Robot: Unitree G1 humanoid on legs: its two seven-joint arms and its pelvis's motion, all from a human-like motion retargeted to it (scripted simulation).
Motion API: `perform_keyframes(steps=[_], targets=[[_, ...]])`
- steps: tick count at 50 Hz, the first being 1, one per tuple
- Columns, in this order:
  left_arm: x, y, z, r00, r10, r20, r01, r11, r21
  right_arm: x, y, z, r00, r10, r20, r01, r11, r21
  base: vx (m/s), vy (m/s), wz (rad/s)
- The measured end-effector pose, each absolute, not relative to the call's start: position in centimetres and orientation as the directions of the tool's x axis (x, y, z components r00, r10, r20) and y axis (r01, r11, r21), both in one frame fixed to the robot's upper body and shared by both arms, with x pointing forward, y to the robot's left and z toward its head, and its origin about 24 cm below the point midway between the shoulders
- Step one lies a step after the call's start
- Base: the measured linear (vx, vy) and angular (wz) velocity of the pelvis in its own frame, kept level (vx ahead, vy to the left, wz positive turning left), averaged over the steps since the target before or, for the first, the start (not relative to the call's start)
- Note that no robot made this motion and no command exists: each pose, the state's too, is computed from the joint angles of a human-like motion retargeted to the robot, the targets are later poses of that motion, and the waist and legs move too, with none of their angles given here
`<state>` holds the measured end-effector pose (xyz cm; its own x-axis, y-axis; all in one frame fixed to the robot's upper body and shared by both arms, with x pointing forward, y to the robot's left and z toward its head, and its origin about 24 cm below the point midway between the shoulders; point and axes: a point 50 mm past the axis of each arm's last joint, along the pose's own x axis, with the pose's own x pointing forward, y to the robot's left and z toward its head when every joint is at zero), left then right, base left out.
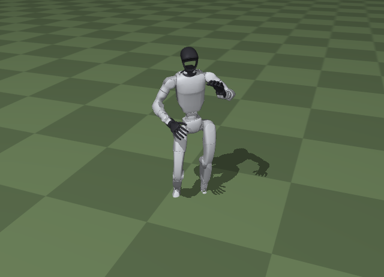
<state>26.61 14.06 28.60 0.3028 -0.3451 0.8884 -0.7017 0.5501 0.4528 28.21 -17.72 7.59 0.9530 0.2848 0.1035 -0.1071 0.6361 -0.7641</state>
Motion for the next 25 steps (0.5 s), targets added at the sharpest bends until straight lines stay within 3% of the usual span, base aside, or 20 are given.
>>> perform_keyframes(steps=[10, 17, 25], targets=[[28.2, 13.4, 28.6, 0.365, -0.456, 0.812, -0.691, 0.452, 0.564, 29.5, -14.6, 12.8, 0.875, 0.385, 0.294, -0.024, 0.641, -0.767, 0.00, 0.00, 0.00], [30.1, 13.3, 26.8, 0.479, -0.512, 0.713, -0.633, 0.361, 0.685, 29.4, -12.5, 14.8, 0.816, 0.468, 0.340, -0.042, 0.635, -0.772, -0.01, 0.00, 0.01], [29.5, 11.6, 24.8, 0.475, -0.607, 0.638, -0.569, 0.341, 0.748, 28.5, -11.0, 15.4, 0.766, 0.549, 0.334, -0.105, 0.620, -0.778, 0.00, 0.00, 0.00]])
